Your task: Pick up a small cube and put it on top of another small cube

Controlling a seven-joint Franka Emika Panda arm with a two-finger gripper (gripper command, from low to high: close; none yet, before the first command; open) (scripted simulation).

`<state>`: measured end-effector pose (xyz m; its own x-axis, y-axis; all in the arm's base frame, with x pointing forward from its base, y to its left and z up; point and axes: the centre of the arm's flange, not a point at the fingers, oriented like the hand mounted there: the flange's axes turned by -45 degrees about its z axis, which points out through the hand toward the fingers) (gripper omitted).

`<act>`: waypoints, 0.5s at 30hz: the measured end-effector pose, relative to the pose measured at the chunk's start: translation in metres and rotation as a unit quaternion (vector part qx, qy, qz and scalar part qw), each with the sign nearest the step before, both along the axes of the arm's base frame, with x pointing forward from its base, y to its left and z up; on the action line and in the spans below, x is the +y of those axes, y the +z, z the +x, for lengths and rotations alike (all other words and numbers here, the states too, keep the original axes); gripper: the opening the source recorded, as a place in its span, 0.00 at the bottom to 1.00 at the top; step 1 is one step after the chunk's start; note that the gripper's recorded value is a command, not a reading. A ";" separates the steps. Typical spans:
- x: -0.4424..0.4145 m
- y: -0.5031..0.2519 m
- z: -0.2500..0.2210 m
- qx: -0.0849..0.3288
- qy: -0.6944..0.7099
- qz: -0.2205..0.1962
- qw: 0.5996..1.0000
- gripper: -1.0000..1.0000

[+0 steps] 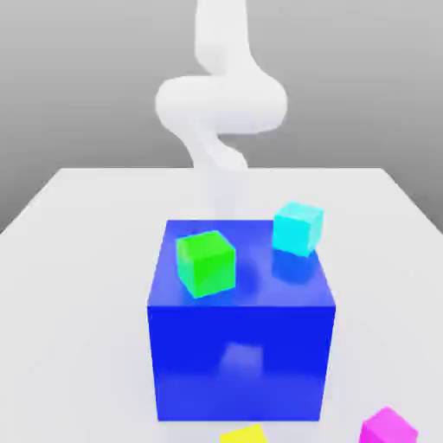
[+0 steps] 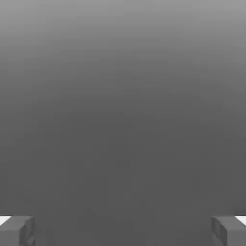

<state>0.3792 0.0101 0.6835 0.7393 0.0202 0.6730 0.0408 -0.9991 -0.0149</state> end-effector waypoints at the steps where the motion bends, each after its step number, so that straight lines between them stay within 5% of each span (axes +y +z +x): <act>1: 0.005 -0.013 0.014 0.013 0.011 0.000 1.000 0.50; 15: 0.102 -0.217 0.134 0.180 0.140 -0.024 0.973 0.50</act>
